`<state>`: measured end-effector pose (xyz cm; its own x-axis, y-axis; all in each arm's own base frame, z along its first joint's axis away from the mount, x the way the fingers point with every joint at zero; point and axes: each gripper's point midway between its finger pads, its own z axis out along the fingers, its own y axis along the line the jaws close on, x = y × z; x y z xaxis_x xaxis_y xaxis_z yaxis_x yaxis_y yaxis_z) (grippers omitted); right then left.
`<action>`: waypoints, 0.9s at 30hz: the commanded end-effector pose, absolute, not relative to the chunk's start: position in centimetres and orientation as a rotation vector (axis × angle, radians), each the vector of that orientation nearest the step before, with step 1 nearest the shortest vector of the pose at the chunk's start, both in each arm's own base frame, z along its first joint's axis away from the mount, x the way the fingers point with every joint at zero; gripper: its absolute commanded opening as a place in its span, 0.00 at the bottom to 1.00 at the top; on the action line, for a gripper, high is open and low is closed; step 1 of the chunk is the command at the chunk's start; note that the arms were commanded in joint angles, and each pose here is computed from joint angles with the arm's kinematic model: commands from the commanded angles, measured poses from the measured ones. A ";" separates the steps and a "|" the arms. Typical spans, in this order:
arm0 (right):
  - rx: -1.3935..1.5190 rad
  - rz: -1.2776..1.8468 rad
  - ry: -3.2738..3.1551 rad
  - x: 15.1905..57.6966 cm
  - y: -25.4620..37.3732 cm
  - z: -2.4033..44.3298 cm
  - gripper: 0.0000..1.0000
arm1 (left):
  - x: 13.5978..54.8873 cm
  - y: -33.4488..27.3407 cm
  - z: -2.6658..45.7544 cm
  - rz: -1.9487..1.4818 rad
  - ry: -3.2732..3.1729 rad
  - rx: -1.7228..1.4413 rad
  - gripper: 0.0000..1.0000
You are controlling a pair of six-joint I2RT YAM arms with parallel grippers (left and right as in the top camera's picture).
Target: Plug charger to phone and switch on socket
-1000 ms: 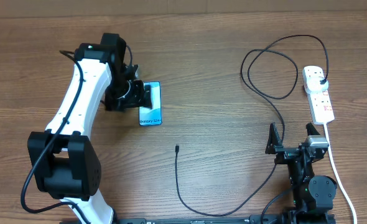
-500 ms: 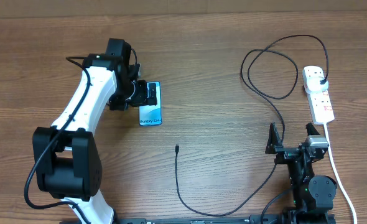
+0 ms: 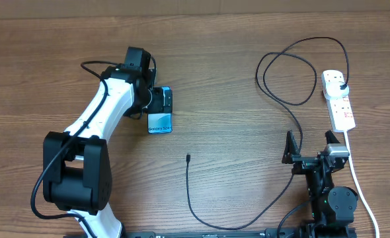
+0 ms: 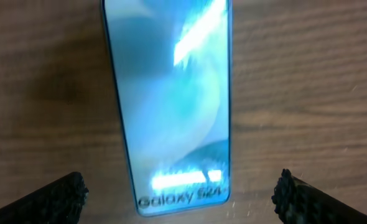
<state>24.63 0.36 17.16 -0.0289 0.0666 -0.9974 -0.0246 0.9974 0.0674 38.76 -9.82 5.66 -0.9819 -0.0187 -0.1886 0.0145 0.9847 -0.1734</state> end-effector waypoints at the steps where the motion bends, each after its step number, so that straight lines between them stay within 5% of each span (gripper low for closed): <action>1: 0.029 0.068 1.594 24.6 0.4 17.0 1.00 | 39.1 -10.0 5.3 -0.249 2.925 -0.007 1.00; 27: 0.029 0.068 1.594 24.6 0.4 17.0 1.00 | 38.7 -10.1 5.0 -0.110 2.927 -0.103 1.00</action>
<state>24.63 0.37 17.16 -0.0285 0.0663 -0.9974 -0.0250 0.9974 0.0670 38.91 -10.45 5.52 -0.9769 -0.0385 -0.2104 -0.0133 0.9927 -0.1199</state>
